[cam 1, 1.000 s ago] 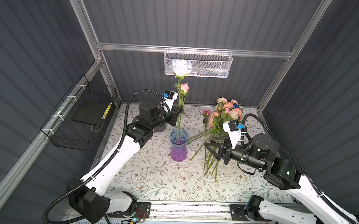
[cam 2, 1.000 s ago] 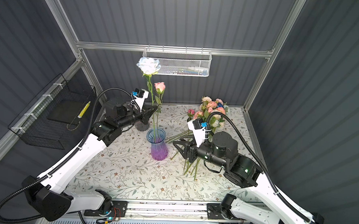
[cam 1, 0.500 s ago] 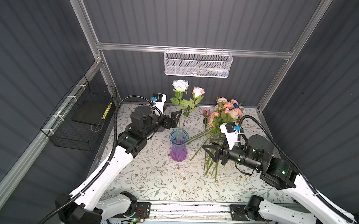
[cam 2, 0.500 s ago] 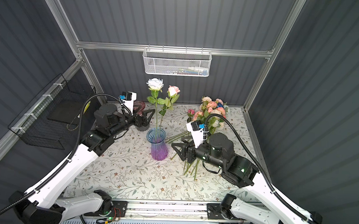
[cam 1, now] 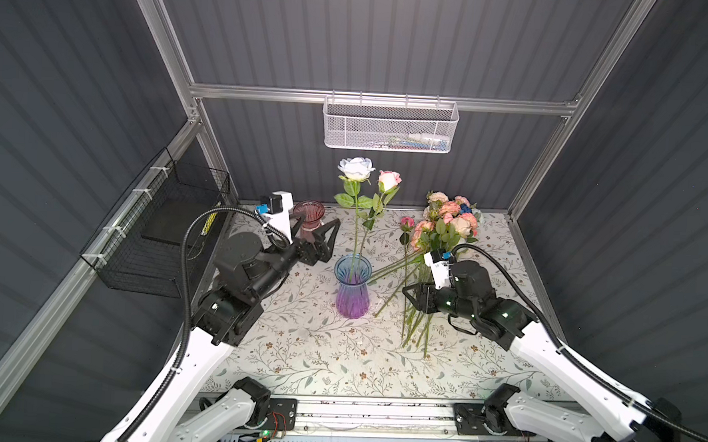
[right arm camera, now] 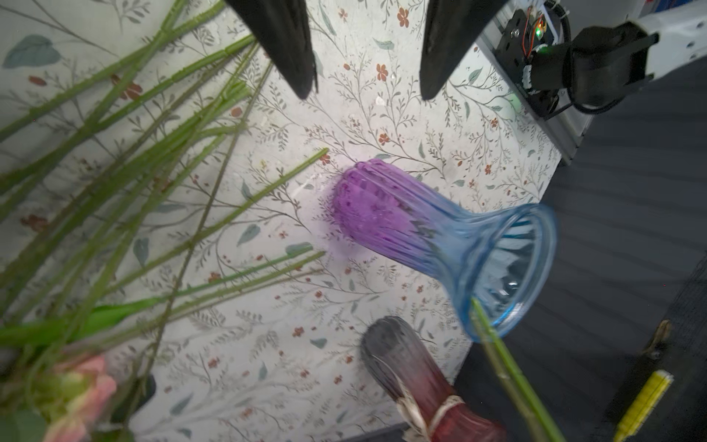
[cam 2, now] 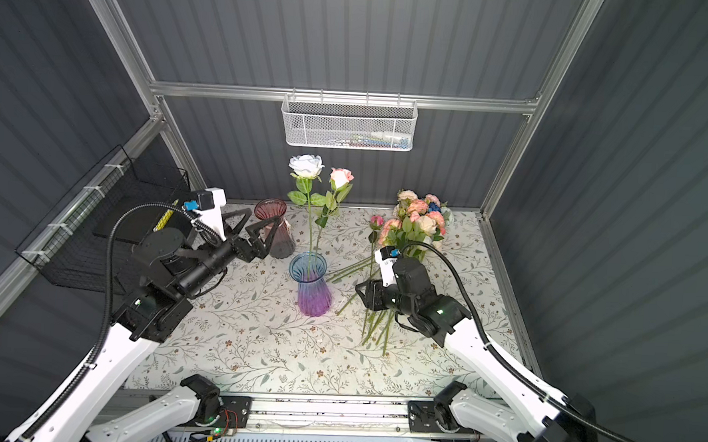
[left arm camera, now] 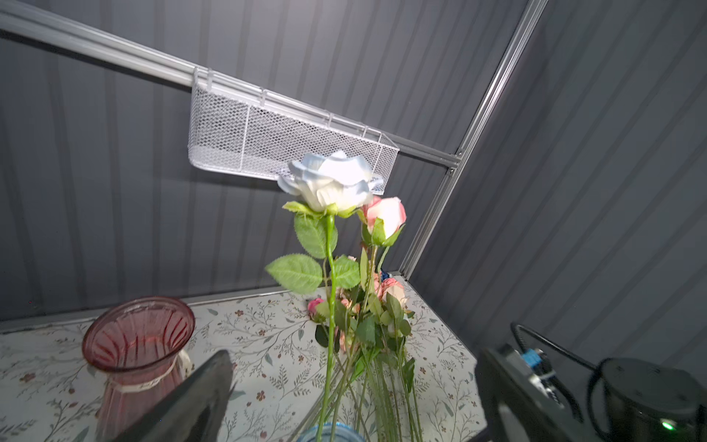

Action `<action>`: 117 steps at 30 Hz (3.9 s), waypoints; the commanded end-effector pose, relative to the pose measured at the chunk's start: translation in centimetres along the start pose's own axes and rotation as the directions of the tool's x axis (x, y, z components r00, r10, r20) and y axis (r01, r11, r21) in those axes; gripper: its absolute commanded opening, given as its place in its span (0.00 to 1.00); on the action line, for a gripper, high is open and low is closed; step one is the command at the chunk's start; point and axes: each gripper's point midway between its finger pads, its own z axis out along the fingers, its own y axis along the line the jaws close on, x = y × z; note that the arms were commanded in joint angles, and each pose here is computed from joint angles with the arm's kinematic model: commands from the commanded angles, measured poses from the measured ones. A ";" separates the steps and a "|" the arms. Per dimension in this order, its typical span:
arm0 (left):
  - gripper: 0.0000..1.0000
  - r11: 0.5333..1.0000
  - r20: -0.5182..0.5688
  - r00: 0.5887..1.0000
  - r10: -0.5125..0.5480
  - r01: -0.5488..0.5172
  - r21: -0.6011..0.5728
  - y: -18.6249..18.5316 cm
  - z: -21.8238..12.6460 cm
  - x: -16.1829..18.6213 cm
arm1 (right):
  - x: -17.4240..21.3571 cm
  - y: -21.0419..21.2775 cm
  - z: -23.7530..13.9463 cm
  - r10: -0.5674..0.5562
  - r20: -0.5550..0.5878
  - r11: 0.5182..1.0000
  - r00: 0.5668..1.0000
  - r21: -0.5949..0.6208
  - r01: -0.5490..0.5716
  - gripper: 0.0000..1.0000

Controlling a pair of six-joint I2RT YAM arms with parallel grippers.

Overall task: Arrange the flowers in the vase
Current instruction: 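Hold the roses in the vase with left gripper while right grasps a pink rose stem, then lift the pink rose upright with the right gripper while the left gripper grasps its stem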

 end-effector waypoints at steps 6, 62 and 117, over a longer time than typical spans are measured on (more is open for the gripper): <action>1.00 0.992 -0.091 0.991 -0.097 0.089 -0.085 2.2 -2.6 4.8 | 0.7 -6.7 6.9 0.173 -0.114 0.979 0.978 0.125 -0.159 0.41; 1.00 0.989 -0.170 0.981 -0.096 0.113 0.095 -1.6 -3.1 4.3 | -8.4 1.4 -11.4 -0.013 0.386 1.000 0.922 -0.009 0.018 0.00; 0.00 0.930 -0.007 0.978 0.206 -0.194 0.311 -6.7 0.6 -3.5 | -5.8 17.6 -11.7 -0.354 0.347 0.856 0.868 -0.253 0.450 0.57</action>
